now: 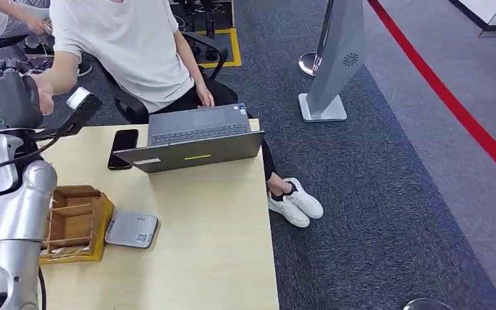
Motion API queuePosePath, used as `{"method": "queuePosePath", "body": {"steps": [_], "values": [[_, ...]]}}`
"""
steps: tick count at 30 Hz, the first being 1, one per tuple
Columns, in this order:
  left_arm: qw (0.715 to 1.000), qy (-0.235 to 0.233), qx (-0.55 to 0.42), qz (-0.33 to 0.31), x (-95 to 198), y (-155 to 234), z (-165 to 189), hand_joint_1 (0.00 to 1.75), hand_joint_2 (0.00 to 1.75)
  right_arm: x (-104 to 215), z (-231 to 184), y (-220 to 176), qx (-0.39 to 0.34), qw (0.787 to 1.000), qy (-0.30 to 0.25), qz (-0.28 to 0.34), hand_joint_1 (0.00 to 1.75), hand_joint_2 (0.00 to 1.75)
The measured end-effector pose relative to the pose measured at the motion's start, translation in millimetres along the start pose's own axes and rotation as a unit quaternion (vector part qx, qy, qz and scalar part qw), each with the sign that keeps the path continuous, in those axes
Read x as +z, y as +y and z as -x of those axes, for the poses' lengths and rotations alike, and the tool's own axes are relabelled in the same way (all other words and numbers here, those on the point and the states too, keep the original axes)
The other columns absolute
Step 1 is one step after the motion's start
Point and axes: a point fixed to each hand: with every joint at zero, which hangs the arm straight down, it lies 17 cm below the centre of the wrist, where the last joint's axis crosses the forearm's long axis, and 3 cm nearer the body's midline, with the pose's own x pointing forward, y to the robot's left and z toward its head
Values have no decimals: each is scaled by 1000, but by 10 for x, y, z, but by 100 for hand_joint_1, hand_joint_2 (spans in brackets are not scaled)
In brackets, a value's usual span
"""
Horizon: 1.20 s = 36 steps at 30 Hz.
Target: Pass the card to the sensor for recognition and then transmit it.
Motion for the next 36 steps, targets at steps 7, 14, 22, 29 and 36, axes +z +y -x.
{"method": "queuePosePath", "body": {"steps": [7,14,22,29,36], "values": [[1000,-6,1,-13,55,1,-34,175,175,0,1,0,0,1000,0,0,0,175],[1000,-13,4,-2,149,-96,-94,175,175,0,3,-1,-1,1000,0,0,0,175],[996,-69,57,-29,849,24,-698,175,175,-10,130,-23,-40,999,12,7,0,175],[985,-115,122,-46,1619,385,-1253,175,175,-23,319,-64,-75,996,36,16,0,175],[981,-128,146,-17,1904,331,-1394,175,175,-26,343,-71,-84,995,41,16,0,175]]}}
